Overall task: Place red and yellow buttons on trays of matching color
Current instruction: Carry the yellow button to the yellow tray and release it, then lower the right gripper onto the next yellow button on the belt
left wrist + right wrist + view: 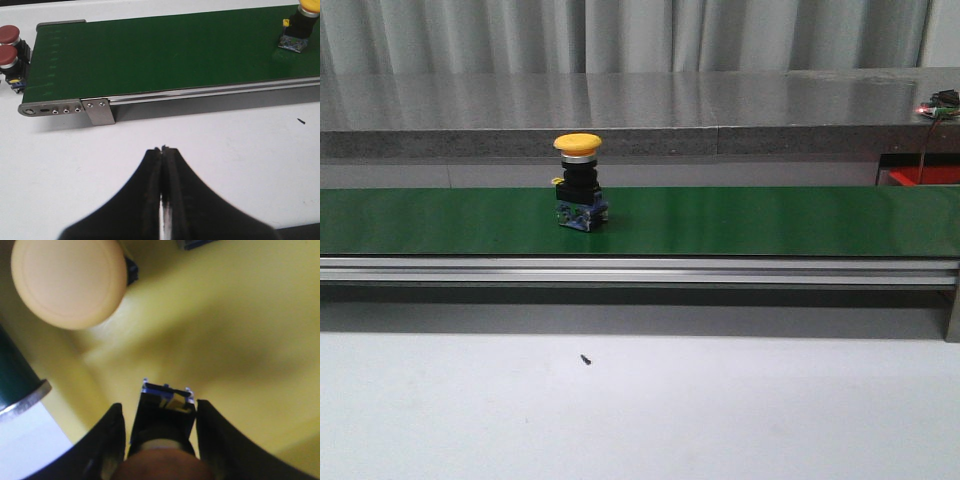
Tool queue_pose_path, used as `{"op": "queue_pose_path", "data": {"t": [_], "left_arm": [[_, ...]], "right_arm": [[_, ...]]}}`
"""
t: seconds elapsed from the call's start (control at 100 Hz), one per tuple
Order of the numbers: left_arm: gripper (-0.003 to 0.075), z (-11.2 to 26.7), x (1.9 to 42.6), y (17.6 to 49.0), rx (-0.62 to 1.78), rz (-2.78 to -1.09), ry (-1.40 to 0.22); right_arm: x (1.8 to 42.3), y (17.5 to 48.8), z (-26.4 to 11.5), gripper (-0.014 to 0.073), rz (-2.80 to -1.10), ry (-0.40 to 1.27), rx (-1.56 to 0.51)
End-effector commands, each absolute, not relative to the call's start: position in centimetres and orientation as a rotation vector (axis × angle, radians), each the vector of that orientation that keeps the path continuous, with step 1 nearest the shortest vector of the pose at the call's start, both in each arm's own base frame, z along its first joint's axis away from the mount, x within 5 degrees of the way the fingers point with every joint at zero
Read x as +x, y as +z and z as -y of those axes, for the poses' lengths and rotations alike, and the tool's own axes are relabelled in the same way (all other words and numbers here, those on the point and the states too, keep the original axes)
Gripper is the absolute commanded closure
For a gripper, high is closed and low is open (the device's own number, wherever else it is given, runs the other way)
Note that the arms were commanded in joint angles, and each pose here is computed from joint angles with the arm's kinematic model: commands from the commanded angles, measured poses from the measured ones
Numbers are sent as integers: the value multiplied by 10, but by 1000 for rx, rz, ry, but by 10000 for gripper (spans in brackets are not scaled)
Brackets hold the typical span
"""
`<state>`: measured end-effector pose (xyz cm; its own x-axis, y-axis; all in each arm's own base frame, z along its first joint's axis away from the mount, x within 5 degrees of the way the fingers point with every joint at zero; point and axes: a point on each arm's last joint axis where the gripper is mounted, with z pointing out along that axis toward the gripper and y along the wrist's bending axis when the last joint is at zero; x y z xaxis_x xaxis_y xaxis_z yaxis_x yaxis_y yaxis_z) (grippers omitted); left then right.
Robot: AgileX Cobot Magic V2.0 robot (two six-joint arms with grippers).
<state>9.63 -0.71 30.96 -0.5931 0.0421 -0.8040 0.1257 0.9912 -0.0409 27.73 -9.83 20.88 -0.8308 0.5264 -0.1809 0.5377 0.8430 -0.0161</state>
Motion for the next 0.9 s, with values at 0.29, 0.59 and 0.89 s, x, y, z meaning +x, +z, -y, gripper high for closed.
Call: {"op": "queue_pose_path", "data": {"t": [0.29, 0.59, 0.89], "left_arm": [[740, 7, 99, 321, 104, -2129, -119], [740, 7, 99, 321, 104, -2129, -119], [740, 7, 99, 321, 104, -2129, -119]], "right_arm": [[288, 206, 102, 363, -2819, -83, 786], [286, 214, 100, 75, -2799, -66, 773], [264, 265, 92, 76, -2664, -75, 736]]}}
